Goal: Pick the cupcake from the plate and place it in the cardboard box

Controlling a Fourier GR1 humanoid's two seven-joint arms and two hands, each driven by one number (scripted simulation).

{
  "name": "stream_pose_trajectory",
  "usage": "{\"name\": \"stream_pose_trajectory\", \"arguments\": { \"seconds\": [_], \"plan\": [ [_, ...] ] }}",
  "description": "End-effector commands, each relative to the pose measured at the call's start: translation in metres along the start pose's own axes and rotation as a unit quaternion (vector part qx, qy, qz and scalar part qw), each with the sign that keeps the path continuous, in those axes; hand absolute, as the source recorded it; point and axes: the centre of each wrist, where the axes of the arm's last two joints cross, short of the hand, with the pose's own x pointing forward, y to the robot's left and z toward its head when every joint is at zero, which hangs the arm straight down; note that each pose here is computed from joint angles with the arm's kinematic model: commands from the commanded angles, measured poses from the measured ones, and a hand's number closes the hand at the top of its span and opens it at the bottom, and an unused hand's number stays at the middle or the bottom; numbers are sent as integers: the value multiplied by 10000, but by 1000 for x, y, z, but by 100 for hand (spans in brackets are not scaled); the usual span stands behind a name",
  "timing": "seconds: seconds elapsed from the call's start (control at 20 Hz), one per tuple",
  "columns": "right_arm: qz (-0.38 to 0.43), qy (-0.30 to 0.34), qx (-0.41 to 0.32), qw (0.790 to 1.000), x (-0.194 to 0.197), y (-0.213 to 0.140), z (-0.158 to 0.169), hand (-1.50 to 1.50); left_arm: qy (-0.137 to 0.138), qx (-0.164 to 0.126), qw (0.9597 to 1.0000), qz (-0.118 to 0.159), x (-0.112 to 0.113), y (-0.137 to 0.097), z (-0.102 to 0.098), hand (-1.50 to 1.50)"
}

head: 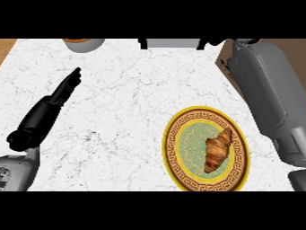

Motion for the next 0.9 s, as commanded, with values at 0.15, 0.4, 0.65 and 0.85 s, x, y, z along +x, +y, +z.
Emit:
{"name": "stream_pose_trajectory", "arguments": {
  "seconds": [0.15, 0.4, 0.65, 0.85],
  "plan": [
    [-102, 798, -397, 9960, -66, -20, -35, 150, -11, 33, 10000, 10, 10, -2, -8, 0],
    [682, 965, 15, 9930, -118, -32, -52, 150, -84, -16, 10000, -2, -4, 12, -6, 0],
    [624, 1521, 1361, 9770, -171, -42, -56, 150, -27, 79, 10000, -29, 1, 3, -17, 0],
    [844, 1608, 1895, 9649, -191, -28, -49, 150, -9, -33, 10000, -10, -6, -11, -6, 0]
  ]
}}
